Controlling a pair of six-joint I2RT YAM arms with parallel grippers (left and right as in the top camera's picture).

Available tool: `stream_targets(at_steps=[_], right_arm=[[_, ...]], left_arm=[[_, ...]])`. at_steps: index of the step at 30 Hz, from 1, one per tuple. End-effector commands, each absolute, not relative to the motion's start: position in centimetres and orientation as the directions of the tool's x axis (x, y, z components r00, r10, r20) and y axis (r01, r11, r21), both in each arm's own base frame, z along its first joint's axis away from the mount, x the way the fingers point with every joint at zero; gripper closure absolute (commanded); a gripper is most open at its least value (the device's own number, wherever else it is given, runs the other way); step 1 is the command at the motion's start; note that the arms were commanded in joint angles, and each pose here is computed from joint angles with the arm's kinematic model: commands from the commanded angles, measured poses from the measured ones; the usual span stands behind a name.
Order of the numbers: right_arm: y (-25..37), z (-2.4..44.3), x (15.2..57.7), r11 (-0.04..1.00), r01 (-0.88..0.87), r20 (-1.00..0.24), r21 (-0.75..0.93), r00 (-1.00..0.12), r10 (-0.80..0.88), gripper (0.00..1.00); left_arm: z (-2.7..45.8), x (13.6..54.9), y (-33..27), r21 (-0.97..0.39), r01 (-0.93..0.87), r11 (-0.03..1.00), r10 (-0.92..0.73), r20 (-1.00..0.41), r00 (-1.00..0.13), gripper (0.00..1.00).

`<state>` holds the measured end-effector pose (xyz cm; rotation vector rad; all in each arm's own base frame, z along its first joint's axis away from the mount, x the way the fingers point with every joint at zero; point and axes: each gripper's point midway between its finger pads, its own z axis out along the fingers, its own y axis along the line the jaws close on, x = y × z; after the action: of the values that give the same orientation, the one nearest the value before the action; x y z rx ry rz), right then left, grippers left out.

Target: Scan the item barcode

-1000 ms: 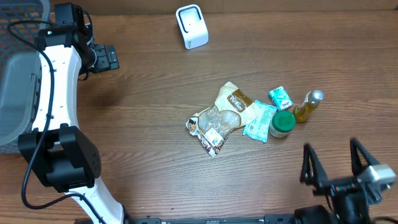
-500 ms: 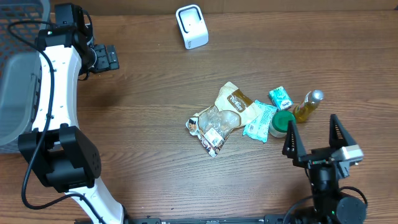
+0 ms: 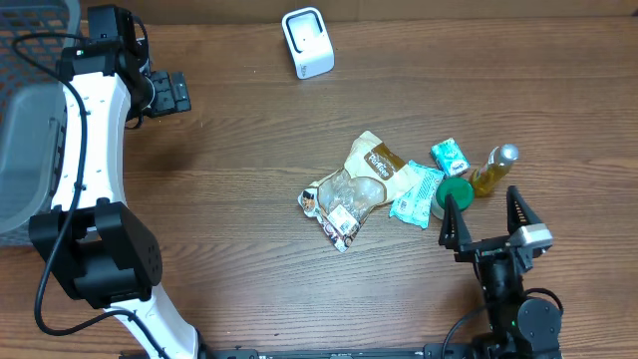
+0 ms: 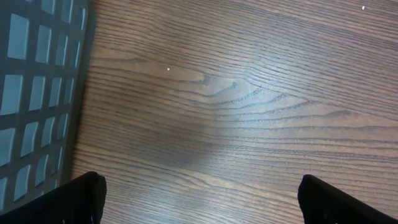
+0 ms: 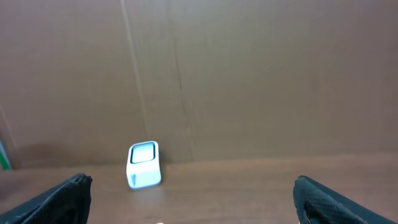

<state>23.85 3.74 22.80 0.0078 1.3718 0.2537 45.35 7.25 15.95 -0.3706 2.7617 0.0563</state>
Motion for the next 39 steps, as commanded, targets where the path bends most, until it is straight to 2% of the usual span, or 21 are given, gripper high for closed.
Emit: stream_targets(at_steps=[1,7,14,24,39], right_arm=[[4.0,21.8,24.0,0.967,-0.186,-0.970,0.172,0.139,0.199,0.00],[4.4,16.9,24.3,0.971,-0.166,-0.985,0.170,-0.054,0.163,0.00],[4.3,17.0,24.3,0.973,-0.164,-0.986,0.164,-0.049,0.158,0.00],[4.4,17.0,24.3,0.981,-0.174,-0.996,-0.090,-0.006,-0.092,0.00],[4.4,17.0,24.3,0.981,-0.175,-0.996,-0.089,-0.006,-0.091,0.00]], left_arm=[[16.4,45.4,7.3,0.001,-0.249,0.968,-0.232,-0.360,-0.904,0.01],[16.4,45.4,7.3,0.001,-0.249,0.968,-0.232,-0.360,-0.904,0.01],[16.4,45.4,7.3,0.001,-0.249,0.969,-0.232,-0.360,-0.904,0.00],[16.4,45.4,7.3,0.001,-0.249,0.969,-0.232,-0.360,-0.904,0.01],[16.4,45.4,7.3,0.001,-0.249,0.969,-0.232,-0.360,-0.904,0.01]])
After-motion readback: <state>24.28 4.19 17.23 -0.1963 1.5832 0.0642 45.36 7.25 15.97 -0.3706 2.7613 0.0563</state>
